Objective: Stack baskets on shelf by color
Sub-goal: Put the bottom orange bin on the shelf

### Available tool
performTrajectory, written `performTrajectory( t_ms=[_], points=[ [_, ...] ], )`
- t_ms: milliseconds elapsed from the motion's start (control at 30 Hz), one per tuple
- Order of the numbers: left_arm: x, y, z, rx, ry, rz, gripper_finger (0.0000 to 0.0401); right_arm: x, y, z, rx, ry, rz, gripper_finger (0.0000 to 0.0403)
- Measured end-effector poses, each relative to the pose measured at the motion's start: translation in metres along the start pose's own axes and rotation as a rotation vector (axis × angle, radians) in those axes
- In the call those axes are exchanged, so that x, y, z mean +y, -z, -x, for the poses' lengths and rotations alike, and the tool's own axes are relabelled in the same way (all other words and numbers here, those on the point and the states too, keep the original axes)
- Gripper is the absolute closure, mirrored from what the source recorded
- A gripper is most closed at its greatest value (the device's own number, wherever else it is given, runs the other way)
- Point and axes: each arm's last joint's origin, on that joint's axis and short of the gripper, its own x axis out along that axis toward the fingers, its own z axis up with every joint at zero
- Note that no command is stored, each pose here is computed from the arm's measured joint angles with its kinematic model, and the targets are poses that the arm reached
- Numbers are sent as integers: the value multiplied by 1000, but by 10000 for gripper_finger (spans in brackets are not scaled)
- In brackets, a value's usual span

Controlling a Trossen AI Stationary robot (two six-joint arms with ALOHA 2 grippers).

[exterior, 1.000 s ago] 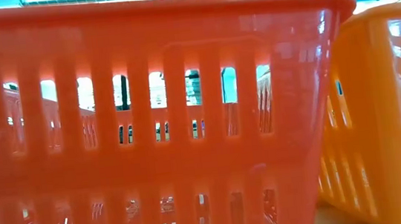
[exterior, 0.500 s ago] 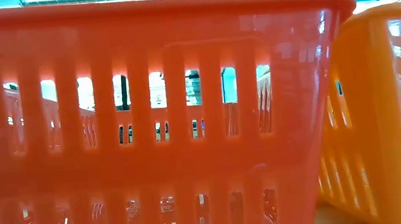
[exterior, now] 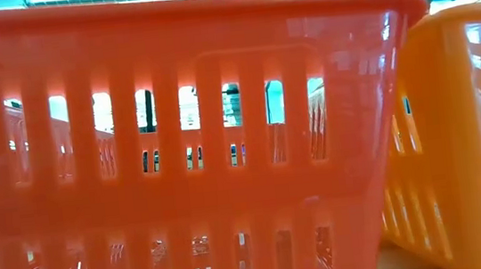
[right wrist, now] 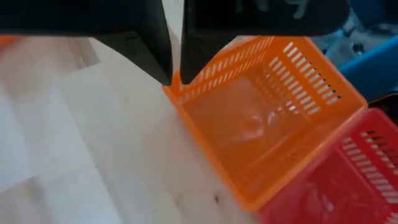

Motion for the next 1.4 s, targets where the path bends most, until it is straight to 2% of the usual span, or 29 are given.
performTrajectory(
  t_ms=[133, 467, 633, 833, 1033, 1133, 1267, 1300, 1400],
  points=[
    [0, 0, 0, 1, 4, 16, 321, 3, -2, -11, 35, -4, 71, 322],
    [0, 0, 0, 2, 7, 138, 321, 2, -11, -10, -4, -54, 265, 253],
    [0, 0, 0, 2, 7, 173, 321, 9, -12, -30, 14, -40, 361, 231],
    [0, 0, 0, 2, 7, 229, 321, 9, -13, -61, 86, 7, 450, 228],
    [0, 0, 0, 2, 7, 244, 321, 6, -14, -83, 181, 16, 473, 247],
    [0, 0, 0, 2, 7, 245, 321, 5, -15, -83, 199, -4, 466, 286],
    [0, 0, 0, 2, 6, 246, 321, 3, -18, -81, 191, -9, 461, 377],
    [0, 0, 0, 1, 5, 246, 321, 3, -19, -79, 186, -12, 458, 388],
    [0, 0, 0, 0, 2, 246, 321, 2, -25, -75, 170, -13, 430, 390]
  ],
)
